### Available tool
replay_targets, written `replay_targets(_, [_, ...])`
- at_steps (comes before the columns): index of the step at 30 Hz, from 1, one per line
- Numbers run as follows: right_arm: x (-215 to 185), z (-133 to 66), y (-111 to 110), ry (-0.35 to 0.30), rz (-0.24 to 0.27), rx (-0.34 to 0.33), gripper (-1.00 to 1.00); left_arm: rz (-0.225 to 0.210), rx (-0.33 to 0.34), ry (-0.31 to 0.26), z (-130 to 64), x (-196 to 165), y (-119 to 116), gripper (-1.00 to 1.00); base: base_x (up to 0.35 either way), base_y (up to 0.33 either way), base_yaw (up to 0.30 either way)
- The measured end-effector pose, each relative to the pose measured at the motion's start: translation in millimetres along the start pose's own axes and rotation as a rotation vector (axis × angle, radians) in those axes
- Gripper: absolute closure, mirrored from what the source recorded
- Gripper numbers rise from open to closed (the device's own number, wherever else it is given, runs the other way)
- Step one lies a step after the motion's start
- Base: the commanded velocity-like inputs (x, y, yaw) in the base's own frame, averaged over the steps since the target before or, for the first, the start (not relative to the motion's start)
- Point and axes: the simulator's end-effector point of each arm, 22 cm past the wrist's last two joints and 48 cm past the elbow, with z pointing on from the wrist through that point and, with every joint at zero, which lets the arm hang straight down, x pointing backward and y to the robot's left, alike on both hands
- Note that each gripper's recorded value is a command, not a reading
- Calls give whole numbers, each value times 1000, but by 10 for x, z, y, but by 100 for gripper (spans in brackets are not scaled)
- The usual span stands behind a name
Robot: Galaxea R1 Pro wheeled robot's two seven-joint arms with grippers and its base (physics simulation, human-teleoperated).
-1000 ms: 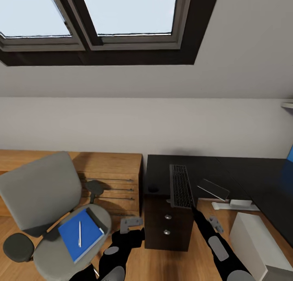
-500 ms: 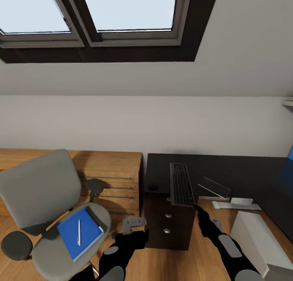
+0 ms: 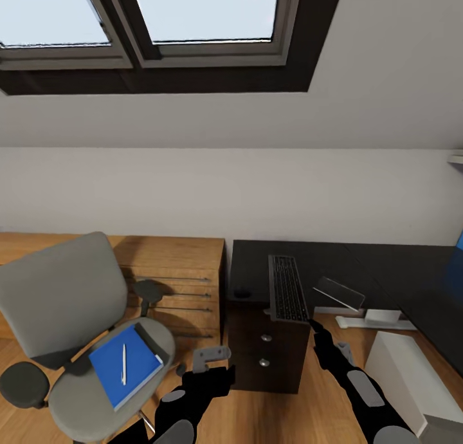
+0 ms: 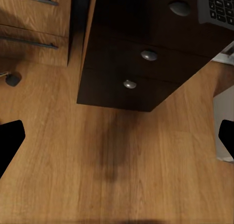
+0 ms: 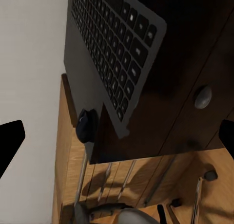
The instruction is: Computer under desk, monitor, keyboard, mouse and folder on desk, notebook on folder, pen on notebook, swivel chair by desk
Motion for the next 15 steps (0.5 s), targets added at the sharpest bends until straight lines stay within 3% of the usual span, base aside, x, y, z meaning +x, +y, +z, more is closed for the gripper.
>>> replay_targets(15, [14, 79, -200, -10, -7, -10, -100, 0, -2, 0, 151, 168, 70, -100, 0, 0, 0])
